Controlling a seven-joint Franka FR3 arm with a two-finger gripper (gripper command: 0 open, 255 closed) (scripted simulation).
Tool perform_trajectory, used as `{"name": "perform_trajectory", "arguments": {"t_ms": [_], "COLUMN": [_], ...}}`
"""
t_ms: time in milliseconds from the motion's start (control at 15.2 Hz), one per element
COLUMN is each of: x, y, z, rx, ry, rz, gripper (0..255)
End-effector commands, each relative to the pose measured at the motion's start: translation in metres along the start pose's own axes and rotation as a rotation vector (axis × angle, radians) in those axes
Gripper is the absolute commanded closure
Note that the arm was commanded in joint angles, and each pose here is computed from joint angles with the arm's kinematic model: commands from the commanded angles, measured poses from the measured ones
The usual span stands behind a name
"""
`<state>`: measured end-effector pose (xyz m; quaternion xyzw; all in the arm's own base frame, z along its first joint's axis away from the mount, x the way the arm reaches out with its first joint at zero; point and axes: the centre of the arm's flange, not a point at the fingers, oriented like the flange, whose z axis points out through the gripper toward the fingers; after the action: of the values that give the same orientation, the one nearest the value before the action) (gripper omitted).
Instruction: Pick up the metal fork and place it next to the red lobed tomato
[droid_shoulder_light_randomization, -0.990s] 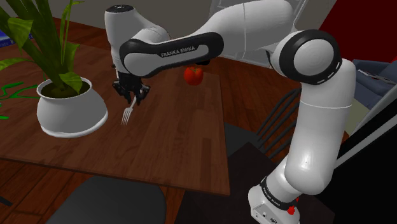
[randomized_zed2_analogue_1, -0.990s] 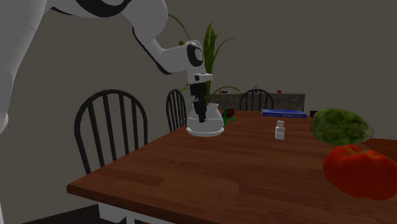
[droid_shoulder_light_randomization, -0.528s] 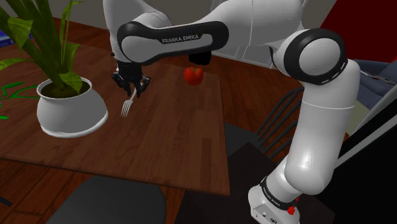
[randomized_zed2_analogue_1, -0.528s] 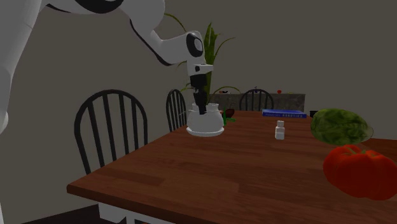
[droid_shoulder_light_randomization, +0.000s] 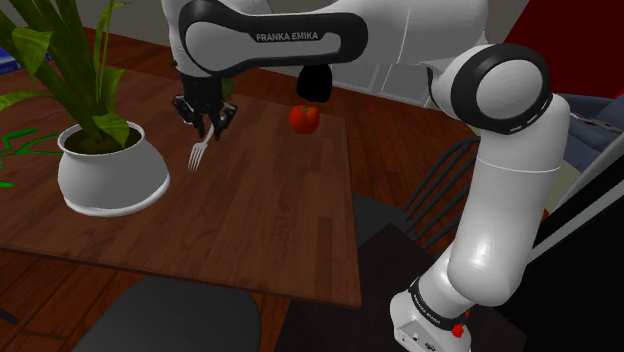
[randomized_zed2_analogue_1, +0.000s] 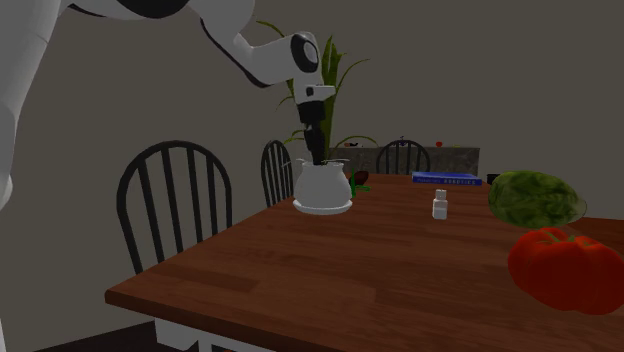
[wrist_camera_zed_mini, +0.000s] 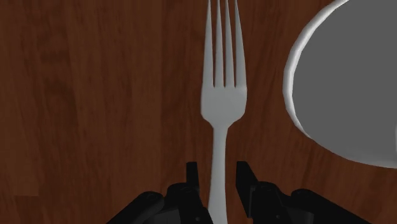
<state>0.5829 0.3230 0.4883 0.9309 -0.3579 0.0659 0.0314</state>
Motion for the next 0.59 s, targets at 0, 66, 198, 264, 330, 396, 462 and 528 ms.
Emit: {"name": "perform_trajectory", "arguments": {"t_ms": [0,66,198,264,330,396,462,528], "x": [0.002,0.009,0.025,0.033,0.04,0.048,0.056,0.063], "y": [0.0,0.01,0.032,0.042,0.053,0.064,0.074,0.085], "z": [-0.008,-0.007,-0.005,-0.004,-0.002,-0.001,0.0,0.001], "rx": [0.0,0.0,0.0,0.0,0.0,0.0,0.0,0.0], "ry": [0.0,0.0,0.0,0.0,0.0,0.0,0.0,0.0], "rz": [0.0,0.0,0.0,0.0,0.0,0.0,0.0,0.0], "gripper": [255,255,255,255,255,255,255,255]}}
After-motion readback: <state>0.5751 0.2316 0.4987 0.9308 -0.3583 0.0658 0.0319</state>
